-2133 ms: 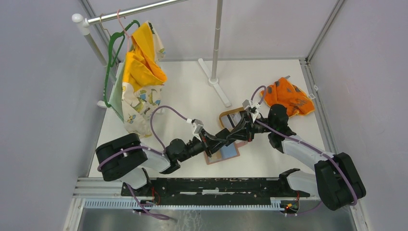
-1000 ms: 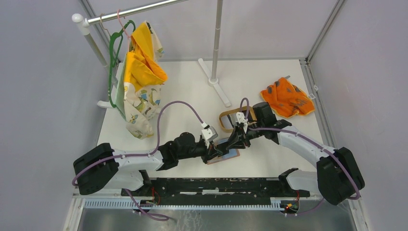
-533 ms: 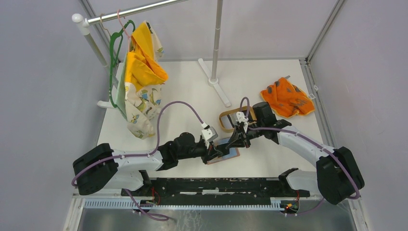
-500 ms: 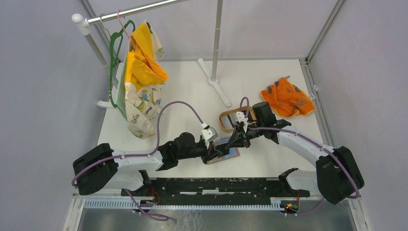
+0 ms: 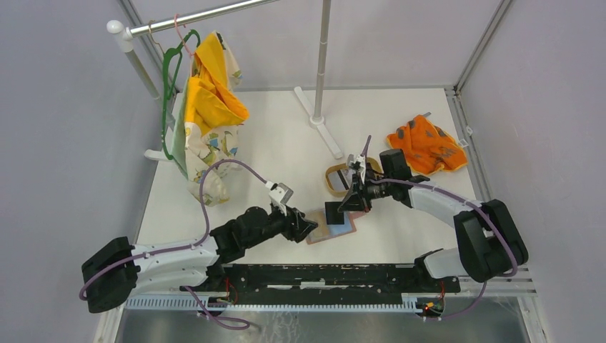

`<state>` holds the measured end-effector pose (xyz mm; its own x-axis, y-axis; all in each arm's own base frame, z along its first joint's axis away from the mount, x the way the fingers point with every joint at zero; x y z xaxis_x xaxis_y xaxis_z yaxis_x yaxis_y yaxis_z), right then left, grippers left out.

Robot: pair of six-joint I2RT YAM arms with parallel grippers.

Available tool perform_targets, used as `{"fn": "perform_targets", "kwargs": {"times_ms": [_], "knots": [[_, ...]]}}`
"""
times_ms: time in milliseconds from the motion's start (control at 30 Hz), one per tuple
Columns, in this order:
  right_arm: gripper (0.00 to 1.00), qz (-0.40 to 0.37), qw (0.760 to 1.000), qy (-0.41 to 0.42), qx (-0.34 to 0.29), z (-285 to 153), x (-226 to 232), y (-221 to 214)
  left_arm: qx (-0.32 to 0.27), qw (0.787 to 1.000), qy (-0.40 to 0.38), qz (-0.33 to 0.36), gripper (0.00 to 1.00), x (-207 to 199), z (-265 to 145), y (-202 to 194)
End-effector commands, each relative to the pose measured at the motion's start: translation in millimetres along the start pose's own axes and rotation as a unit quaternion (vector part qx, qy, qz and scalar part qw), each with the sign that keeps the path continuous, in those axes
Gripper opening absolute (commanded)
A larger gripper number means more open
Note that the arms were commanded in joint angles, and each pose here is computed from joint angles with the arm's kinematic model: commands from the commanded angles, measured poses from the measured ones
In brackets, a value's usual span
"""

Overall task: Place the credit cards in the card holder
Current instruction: Insert the credit card into the card holder.

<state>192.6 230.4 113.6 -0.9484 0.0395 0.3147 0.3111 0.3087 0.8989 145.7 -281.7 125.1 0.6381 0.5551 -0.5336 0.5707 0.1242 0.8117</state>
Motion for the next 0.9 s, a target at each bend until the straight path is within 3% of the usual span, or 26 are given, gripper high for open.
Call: {"fn": "perform_targets", "kwargs": {"times_ms": [0, 167, 867], "knots": [[0.00, 0.081, 0.997, -0.022, 0.001, 6.8, -10.7, -11.1, -0.019, 0.991, 0.093, -0.090, 0.66, 31.0, -4.5, -8.0], [0.00, 0.135, 0.989, -0.065, -0.008, 9.4, -19.6, -21.7, -0.013, 0.979, 0.157, -0.130, 0.55, 52.8, -4.5, -21.1], [0.00, 0.209, 0.967, -0.141, 0.030, 7.4, -45.1, -57.3, 0.054, 0.961, 0.240, -0.123, 0.57, 68.4, 17.9, -56.0]]}}
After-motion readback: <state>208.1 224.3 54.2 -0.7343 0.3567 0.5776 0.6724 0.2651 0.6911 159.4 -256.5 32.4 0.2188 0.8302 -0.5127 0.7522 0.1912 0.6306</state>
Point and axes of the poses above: each gripper's point midway between its finger pads, its own z axis out along the fingers, its own x axis along the line the jaws close on, y = z × x, the point moved 1 cm from there along -z, back along the fingers, and after that the axes turned 8 degrees about -z, right-handed, at the moved point
